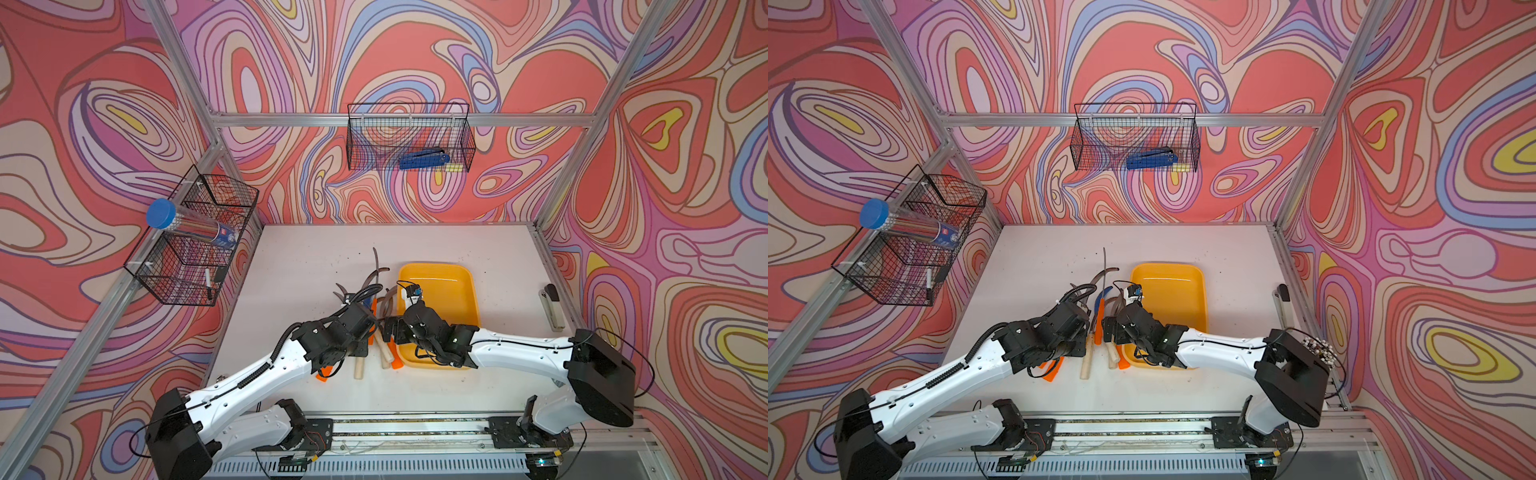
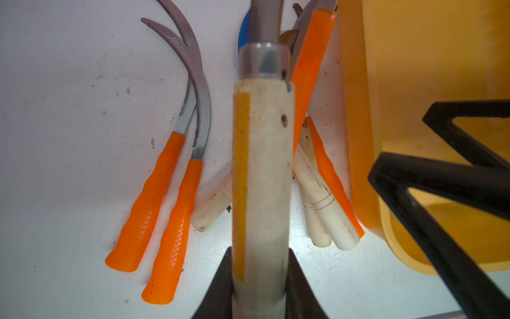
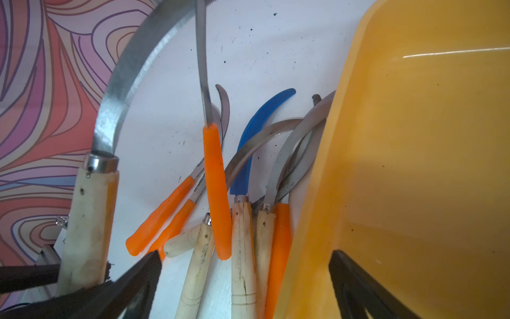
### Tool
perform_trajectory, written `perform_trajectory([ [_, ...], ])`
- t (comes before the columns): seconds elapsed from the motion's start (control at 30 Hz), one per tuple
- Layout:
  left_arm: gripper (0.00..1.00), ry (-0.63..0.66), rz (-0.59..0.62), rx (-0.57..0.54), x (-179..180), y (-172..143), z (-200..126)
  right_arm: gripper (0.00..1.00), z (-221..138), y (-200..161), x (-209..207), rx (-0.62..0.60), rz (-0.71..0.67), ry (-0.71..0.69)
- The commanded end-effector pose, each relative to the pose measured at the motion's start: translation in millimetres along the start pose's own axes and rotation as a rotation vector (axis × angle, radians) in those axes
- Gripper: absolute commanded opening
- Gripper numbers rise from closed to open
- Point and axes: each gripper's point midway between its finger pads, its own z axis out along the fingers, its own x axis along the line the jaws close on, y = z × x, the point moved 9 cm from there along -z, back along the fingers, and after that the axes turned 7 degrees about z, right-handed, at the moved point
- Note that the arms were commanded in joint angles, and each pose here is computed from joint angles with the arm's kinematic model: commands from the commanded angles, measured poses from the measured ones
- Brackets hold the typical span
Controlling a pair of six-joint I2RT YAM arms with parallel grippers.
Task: Put small sickles into storage boxes
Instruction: Pick up the sickle at the center of the board, then place the sickle in the storage box.
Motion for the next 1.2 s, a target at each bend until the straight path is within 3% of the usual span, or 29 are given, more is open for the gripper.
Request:
perform_trajectory([
  [0.0, 0.0, 0.005, 0.0, -0.039, 3, 9, -17, 0.99, 2, 7, 11, -0.03, 0.0, 0.041],
  [0.4, 0.0, 0.124, 0.019, -0.118, 21, 37, -46, 0.98, 5, 21, 18, -0.04, 0.007, 0.056],
  [0.53, 0.0, 0.208, 0.039, -0.075, 26, 41, -29, 0.98, 8, 24, 18, -0.033, 0.009, 0.055],
  [0.8, 0.0, 0.246, 0.067, 0.032, 22, 38, 15, 0.99, 9, 26, 17, -0.027, 0.014, 0.049],
  [1.0, 0.0, 0.258, 0.073, 0.044, 25, 41, 13, 0.99, 8, 30, 14, -0.031, 0.019, 0.046],
  [1.17, 0.0, 0.345, 0.09, 0.085, 35, 37, 13, 0.98, 7, 33, 10, -0.03, 0.031, 0.042],
])
